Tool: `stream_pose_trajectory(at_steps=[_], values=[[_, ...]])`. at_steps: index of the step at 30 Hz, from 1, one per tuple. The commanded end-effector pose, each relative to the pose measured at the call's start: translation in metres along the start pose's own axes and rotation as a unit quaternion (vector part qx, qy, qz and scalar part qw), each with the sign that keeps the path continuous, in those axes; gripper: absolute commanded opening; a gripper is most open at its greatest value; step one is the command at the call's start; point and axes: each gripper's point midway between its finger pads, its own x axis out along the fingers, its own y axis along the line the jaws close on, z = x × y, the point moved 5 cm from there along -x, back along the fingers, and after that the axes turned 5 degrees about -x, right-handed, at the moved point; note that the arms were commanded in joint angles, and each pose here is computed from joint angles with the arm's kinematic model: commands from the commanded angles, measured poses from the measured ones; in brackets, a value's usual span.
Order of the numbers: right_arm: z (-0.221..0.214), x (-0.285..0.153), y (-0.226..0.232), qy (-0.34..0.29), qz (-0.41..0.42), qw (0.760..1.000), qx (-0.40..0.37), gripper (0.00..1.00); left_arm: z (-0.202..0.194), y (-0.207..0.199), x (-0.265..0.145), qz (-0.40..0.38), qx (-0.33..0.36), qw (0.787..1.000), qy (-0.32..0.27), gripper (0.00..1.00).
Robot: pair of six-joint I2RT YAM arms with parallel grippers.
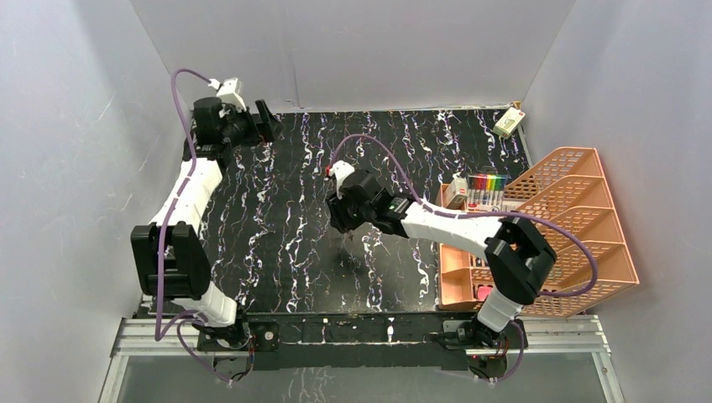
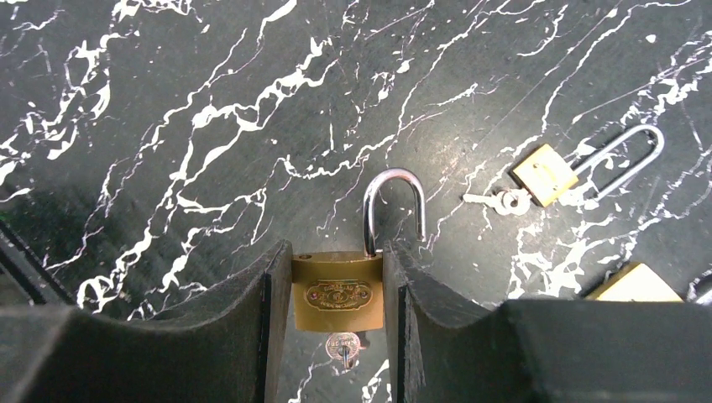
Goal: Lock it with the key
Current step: Pick up the lock from the center of the board.
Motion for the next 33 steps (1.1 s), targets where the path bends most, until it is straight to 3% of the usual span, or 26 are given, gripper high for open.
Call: stream_pose_trajectory(at_steps=[1, 5, 6, 7, 8, 11, 16, 20, 25, 29, 33], values=[[0.028, -0.031, 0.005, -0.064, 0.015, 0.998, -0.005, 0.36, -0.035, -0.054, -0.032, -0.243, -0.021, 0.956, 0.161, 0.98], [0.026, -0.046, 0.005, -0.072, 0.014, 0.997, -0.004, 0.36, -0.039, -0.086, -0.083, -0.363, -0.022, 0.913, 0.183, 0.98], [0.027, -0.049, 0.005, -0.074, 0.016, 0.997, -0.003, 0.36, -0.040, -0.096, -0.099, -0.416, -0.022, 0.889, 0.193, 0.98], [0.029, -0.053, 0.007, -0.077, 0.020, 0.997, -0.003, 0.36, -0.041, -0.107, -0.121, -0.494, -0.015, 0.845, 0.203, 0.98], [0.030, -0.056, 0.008, -0.081, 0.025, 0.996, -0.003, 0.36, -0.041, -0.112, -0.137, -0.540, -0.004, 0.817, 0.203, 0.98], [0.038, -0.066, 0.012, -0.096, 0.041, 0.995, -0.005, 0.36, -0.034, -0.120, -0.152, -0.560, 0.016, 0.807, 0.189, 0.98], [0.052, -0.098, 0.041, -0.126, 0.155, 0.979, -0.043, 0.38, -0.024, -0.136, -0.165, -0.493, 0.077, 0.860, 0.109, 0.98], [0.063, -0.139, 0.071, -0.156, 0.285, 0.943, -0.075, 0.41, -0.038, -0.139, -0.184, -0.485, 0.138, 0.863, 0.033, 0.98], [0.069, -0.174, 0.093, -0.157, 0.384, 0.905, -0.094, 0.42, -0.059, -0.142, -0.205, -0.545, 0.169, 0.821, -0.018, 0.98], [0.071, -0.190, 0.101, -0.145, 0.426, 0.888, -0.096, 0.42, -0.068, -0.149, -0.214, -0.585, 0.186, 0.789, 0.006, 0.98], [0.076, -0.202, 0.106, -0.138, 0.453, 0.876, -0.090, 0.43, -0.073, -0.160, -0.234, -0.634, 0.226, 0.739, 0.028, 0.93]])
